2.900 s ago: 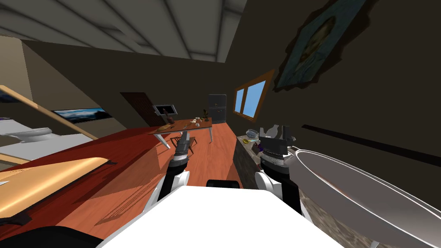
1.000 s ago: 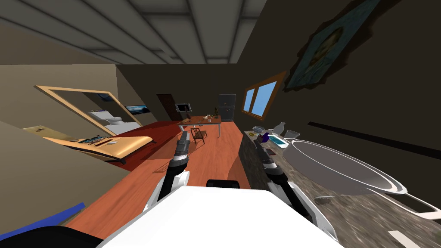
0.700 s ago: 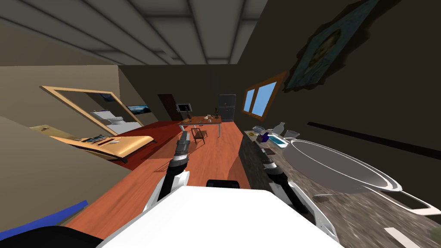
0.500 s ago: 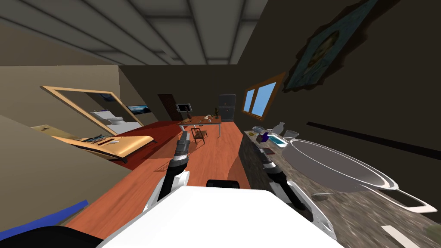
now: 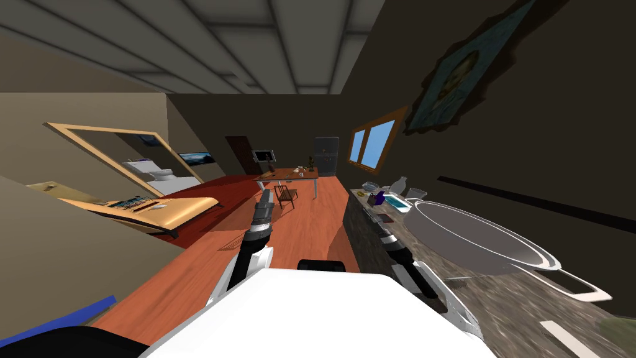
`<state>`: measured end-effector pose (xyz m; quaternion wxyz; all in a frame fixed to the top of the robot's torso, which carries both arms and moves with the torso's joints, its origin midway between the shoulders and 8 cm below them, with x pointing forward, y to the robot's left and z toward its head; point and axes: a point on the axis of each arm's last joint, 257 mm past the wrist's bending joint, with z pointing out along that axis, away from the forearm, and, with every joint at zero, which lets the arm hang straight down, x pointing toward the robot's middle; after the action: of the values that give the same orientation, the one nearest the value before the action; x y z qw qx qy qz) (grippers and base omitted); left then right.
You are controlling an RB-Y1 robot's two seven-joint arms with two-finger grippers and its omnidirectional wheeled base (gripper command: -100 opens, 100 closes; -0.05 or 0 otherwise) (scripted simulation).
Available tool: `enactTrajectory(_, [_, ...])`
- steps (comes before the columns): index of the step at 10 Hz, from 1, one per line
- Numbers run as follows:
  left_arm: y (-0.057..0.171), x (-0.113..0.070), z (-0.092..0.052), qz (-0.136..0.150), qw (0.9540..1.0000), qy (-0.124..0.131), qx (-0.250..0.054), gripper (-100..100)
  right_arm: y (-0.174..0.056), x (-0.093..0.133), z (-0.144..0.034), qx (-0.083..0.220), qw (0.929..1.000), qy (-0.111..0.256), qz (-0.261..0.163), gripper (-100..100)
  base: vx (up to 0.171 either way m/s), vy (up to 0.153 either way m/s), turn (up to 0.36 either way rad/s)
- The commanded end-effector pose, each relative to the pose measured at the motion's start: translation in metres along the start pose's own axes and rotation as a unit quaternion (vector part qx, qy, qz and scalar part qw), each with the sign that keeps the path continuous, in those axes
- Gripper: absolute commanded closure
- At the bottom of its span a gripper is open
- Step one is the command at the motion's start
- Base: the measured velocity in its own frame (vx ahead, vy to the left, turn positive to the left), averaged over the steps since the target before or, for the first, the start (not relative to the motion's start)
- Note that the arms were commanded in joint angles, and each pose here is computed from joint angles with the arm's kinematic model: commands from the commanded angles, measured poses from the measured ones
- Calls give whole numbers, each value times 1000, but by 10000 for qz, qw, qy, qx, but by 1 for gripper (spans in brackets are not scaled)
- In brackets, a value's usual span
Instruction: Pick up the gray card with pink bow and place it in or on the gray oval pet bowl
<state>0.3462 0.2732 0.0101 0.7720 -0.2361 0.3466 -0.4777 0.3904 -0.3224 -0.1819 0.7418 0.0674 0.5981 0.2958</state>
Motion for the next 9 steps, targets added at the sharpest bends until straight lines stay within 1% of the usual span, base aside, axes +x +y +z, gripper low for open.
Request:
enactTrajectory(1, [0, 0, 0, 0, 10000, 0, 0, 0, -9, 4, 1, 63, 9998, 84, -182, -100, 30, -29, -16])
enactTrajectory(4, [0, 0, 0, 0, 10000, 0, 0, 0, -41, 21, 0, 237, 9947, 432, -906, -100, 63, -45, -61])
enactTrajectory(7, [0, 0, 0, 1, 10000, 0, -1, 0, -67, 35, 0, 348, 9849, 744, -1524, -100, 106, -90, -87])
enactTrajectory(9, [0, 0, 0, 1, 10000, 0, -1, 0, -81, 43, 0, 398, 9774, 928, -1857, -100, 134, -67, -69])
